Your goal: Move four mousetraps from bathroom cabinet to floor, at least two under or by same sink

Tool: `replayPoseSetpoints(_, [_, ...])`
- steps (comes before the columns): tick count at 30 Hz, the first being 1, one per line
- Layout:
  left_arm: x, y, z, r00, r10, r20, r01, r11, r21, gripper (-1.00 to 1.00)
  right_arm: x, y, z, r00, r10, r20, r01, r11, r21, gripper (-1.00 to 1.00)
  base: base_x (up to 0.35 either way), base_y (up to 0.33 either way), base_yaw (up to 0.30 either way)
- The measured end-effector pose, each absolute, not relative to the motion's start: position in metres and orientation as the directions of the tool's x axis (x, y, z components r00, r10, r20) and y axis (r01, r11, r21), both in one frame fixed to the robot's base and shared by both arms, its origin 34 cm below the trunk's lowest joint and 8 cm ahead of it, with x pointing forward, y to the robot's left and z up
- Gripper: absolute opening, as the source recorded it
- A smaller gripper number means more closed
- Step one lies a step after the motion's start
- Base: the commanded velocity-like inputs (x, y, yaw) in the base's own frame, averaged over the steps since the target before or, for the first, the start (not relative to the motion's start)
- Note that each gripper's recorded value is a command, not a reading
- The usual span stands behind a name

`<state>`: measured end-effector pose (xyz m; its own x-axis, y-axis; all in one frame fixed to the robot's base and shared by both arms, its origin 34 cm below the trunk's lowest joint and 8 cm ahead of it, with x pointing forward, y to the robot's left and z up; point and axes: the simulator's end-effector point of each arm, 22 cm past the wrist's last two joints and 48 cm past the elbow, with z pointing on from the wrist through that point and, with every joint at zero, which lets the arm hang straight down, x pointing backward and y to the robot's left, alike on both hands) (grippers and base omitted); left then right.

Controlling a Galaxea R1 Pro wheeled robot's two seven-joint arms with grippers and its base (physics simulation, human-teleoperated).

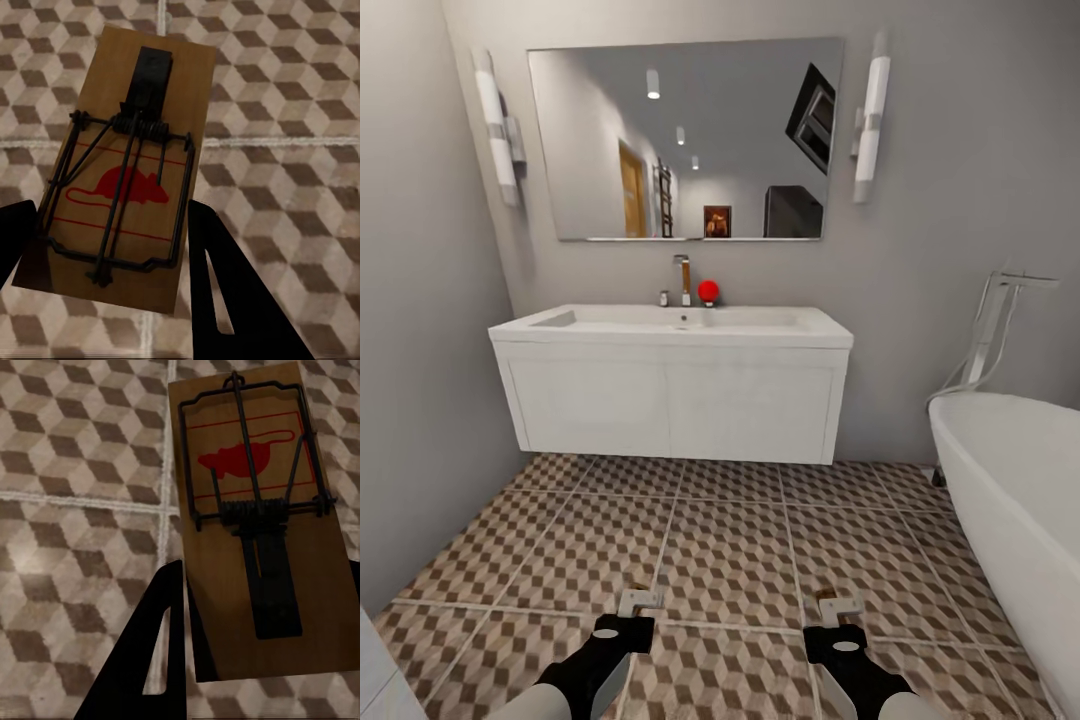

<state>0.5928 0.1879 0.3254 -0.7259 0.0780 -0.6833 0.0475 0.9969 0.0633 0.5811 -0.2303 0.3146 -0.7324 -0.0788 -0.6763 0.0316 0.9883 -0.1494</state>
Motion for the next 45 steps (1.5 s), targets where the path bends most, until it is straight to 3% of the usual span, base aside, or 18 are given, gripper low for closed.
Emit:
replayPoseSetpoints(31, [0.565, 0.186, 0.259, -0.809, 0.038, -0.586, 0.029, 0.999, 0.024, -1.0, 0.556, -0.231, 0.252, -0.801, -0.081, -0.593, 0.013, 0.988, -0.153, -1.0, 0.0, 0.0, 0.0])
replayPoseSetpoints(45, [0.568, 0.187, 0.261, -0.801, 0.052, -0.596, 0.035, 0.999, 0.039, -1.0, 0.559, -0.237, 0.254, -0.798, -0.084, -0.596, 0.017, 0.987, -0.162, -1.0, 0.0, 0.0, 0.0])
